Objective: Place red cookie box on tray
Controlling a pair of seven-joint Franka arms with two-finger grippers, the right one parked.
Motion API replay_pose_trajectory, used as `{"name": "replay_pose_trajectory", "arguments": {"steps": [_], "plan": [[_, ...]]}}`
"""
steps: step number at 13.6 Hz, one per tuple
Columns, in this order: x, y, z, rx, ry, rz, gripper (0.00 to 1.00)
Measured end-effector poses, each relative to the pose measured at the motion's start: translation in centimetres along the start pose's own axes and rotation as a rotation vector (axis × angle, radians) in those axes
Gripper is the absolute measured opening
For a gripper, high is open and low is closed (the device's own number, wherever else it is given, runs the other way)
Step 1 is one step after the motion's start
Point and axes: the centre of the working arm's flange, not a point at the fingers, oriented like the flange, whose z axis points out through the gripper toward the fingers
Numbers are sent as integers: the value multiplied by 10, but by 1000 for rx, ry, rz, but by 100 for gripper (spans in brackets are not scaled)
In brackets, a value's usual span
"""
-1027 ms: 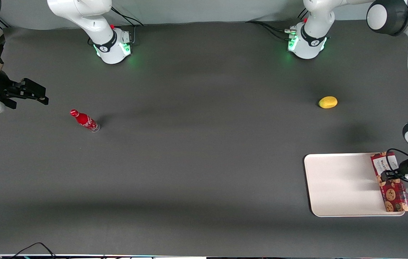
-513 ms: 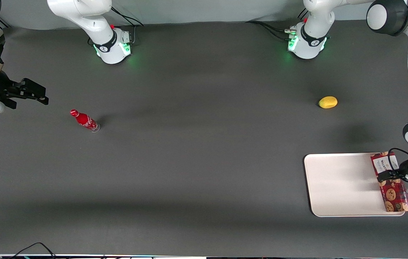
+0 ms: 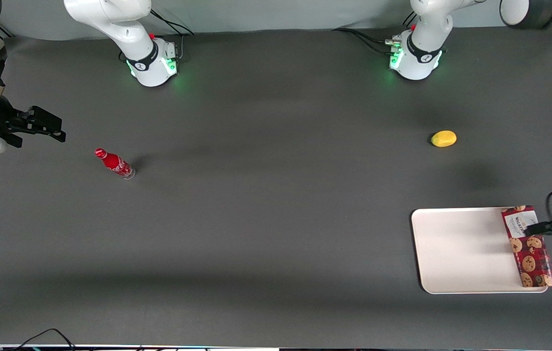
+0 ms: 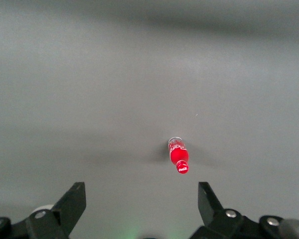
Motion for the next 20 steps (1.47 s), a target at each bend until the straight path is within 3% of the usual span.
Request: {"name": "replay_pose_trajectory", "arguments": {"steps": [2,4,8,14,17,20], "plan": [[-16,15,-71,15,-31,-77,100],[-41,49,-140,3,-58,-122,100],[-101,132,-242,-12,-95,-50,100],[-152,224,-247,42,-126,22,100],[-162,229,-239,44,-80,28,100],[-168,236,-241,45,-60,42,100]]}}
